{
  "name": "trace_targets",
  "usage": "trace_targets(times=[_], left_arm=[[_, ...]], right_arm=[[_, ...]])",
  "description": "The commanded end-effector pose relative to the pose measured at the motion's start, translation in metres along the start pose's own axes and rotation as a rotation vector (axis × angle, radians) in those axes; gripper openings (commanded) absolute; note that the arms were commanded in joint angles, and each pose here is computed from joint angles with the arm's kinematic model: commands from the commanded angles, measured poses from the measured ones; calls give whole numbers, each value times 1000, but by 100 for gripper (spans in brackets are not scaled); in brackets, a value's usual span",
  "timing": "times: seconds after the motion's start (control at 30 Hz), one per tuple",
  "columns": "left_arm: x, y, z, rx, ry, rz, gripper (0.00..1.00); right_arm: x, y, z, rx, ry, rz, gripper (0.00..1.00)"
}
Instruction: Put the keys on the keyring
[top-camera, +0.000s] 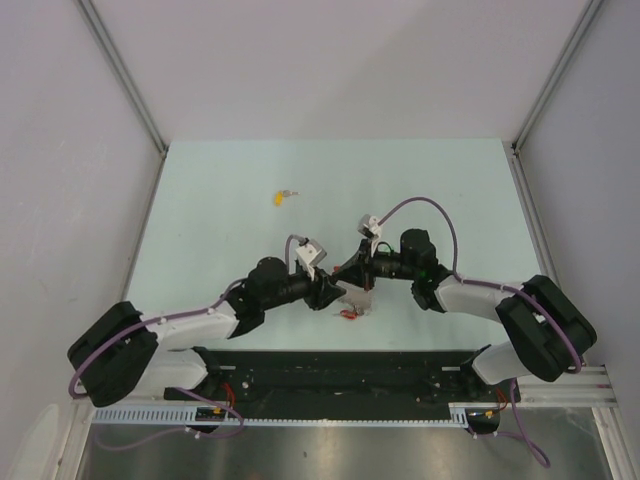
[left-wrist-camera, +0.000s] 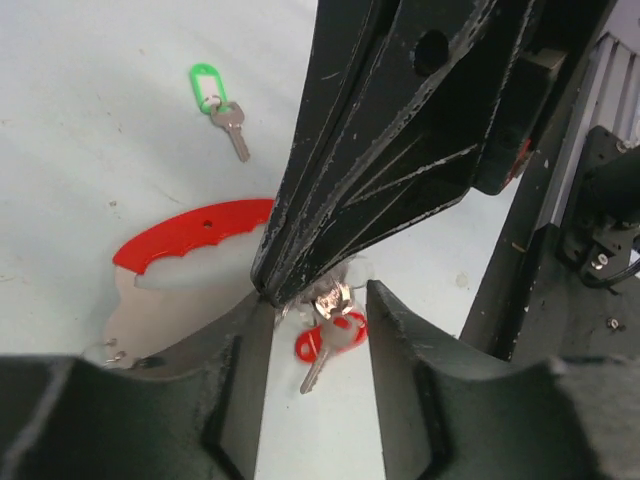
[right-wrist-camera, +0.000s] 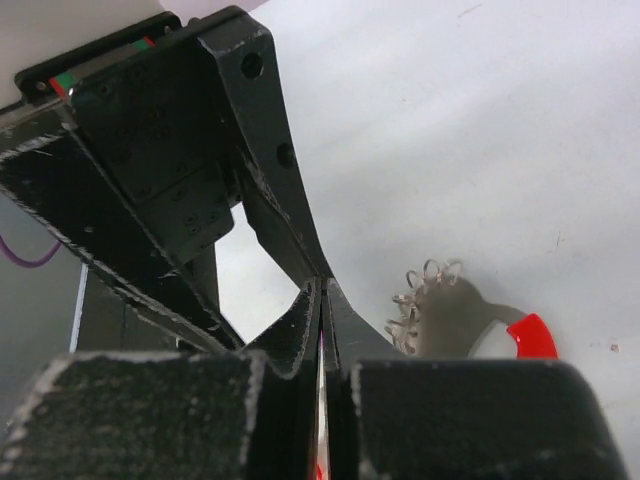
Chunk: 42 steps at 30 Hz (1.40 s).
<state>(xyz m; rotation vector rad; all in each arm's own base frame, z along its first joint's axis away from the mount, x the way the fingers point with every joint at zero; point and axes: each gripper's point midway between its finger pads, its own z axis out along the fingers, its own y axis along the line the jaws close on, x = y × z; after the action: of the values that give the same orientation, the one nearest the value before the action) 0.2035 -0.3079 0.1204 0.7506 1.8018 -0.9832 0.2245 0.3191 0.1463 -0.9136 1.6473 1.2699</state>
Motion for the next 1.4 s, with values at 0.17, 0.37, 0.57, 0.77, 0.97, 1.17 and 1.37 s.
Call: trace_targets(times=[0.17, 0.37, 0.57, 0.77, 0.97, 1.17, 1.37], left_arm=[[-33, 11, -19, -108, -150, 25, 52], [-33, 28, -34, -225, -139, 0, 54], [-32, 45, -50, -351, -135, -59, 61], [-19, 57, -55, -437, -73, -99, 65], [15, 61, -46, -459, 119, -127, 62], [20, 43, -23, -345, 153, -194, 49], [35, 31, 0, -269, 240, -248, 43]], right_arm=[[-12, 2, 0, -13, -30, -42, 0], [5, -18, -15, 149, 58, 29, 1], [45, -35, -35, 333, 315, 81, 32], [59, -42, -48, 449, 436, 136, 53], [59, -48, -54, 533, 443, 198, 73], [49, -54, -58, 571, 391, 237, 87], [29, -52, -64, 572, 284, 212, 94]])
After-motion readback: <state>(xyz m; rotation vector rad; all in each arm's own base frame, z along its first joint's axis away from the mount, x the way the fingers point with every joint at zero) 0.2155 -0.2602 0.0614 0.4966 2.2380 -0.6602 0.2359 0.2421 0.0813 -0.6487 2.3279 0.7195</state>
